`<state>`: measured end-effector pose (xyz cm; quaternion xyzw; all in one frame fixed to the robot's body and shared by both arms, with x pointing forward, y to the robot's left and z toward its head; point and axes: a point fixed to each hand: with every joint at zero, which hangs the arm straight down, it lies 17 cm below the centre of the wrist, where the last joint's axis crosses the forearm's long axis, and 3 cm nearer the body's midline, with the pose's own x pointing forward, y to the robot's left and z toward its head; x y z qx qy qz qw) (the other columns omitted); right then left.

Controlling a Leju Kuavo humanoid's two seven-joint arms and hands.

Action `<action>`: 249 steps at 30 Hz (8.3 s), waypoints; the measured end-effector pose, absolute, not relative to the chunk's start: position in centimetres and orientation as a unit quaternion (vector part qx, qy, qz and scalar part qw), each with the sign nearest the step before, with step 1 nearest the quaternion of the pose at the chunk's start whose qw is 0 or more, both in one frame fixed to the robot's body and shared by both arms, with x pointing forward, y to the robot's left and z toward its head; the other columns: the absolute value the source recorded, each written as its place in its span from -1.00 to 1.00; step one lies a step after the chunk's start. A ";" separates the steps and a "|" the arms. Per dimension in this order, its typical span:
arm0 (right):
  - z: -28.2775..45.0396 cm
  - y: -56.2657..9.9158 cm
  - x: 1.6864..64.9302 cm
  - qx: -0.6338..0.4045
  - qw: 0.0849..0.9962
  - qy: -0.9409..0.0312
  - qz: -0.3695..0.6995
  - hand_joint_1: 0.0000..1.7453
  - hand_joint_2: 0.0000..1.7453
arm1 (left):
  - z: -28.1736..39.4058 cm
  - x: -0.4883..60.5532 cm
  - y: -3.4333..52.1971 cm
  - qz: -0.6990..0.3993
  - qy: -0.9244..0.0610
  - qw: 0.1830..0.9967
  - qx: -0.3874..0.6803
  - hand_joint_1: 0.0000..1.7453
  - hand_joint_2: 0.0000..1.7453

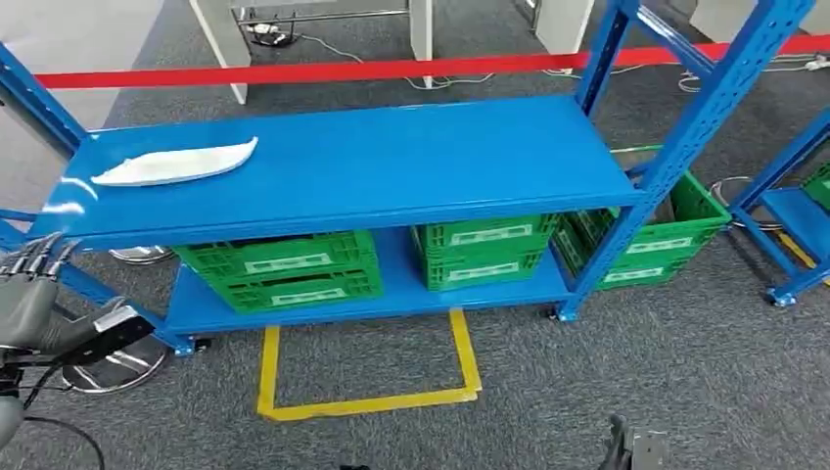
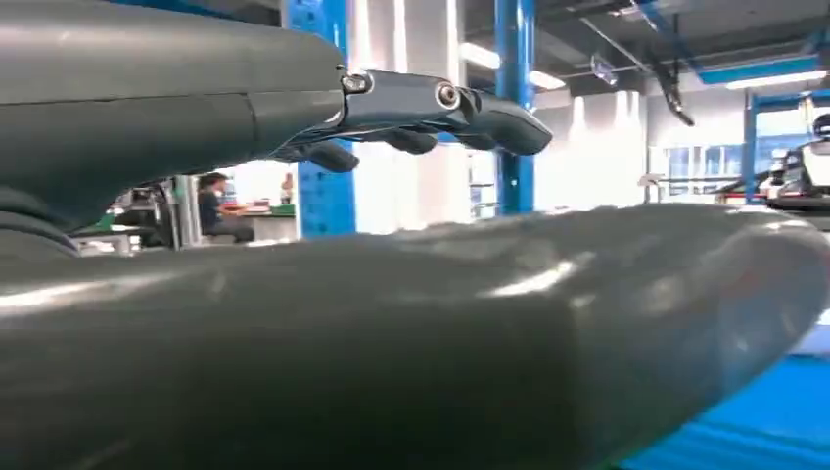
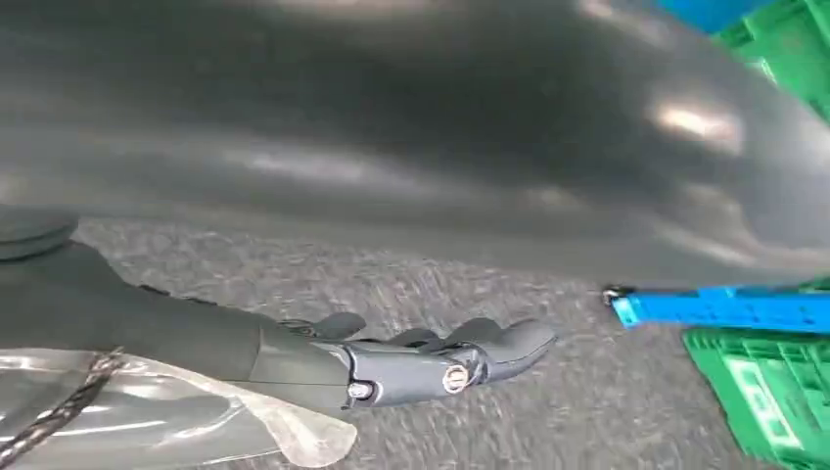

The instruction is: Take the parts from the cabinet and place them on the table.

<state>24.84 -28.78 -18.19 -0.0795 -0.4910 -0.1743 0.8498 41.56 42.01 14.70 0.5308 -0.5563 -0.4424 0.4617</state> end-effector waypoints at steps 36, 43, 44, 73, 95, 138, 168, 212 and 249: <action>-18.2 -28.5 24.8 -0.079 0.850 -0.489 -0.177 -1.00 -1.00 | 14.4 41.7 39.7 -0.472 -0.567 0.428 0.522 -1.00 -1.00; -18.3 -28.5 24.7 -0.080 0.851 -0.488 -0.177 -1.00 -1.00 | 14.5 41.6 39.7 -0.470 -0.568 0.427 0.523 -1.00 -1.00; -18.3 -28.5 24.6 -0.080 0.851 -0.487 -0.177 -1.00 -1.00 | 14.4 41.6 39.6 -0.470 -0.568 0.428 0.522 -1.00 -1.00; -18.5 -28.4 24.5 -0.079 0.853 -0.486 -0.175 -1.00 -1.00 | 12.5 40.3 42.2 -0.456 -0.551 0.481 0.507 -1.00 -1.00; -18.5 -28.6 24.4 -0.080 0.853 -0.485 -0.174 -1.00 -1.00 | 12.2 39.9 42.7 -0.451 -0.550 0.491 0.503 -1.00 -1.00; -18.7 -28.8 24.2 -0.080 0.856 -0.481 -0.170 -1.00 -1.00 | 8.0 38.1 39.9 -0.509 -0.531 0.521 0.433 -1.00 1.00; -18.9 -28.6 24.5 -0.074 0.861 -0.479 -0.151 -1.00 -1.00 | 6.4 39.3 49.5 -0.518 -0.437 0.525 0.516 -1.00 1.00; -18.5 -27.8 25.9 -0.062 0.863 -0.486 -0.126 -1.00 -1.00 | 4.4 44.5 43.8 -0.542 -0.507 0.505 0.441 -1.00 1.00; -18.3 -28.7 26.5 -0.070 0.860 -0.489 -0.127 -1.00 -1.00 | 0.7 40.1 43.6 -0.550 -0.516 0.594 0.280 1.00 1.00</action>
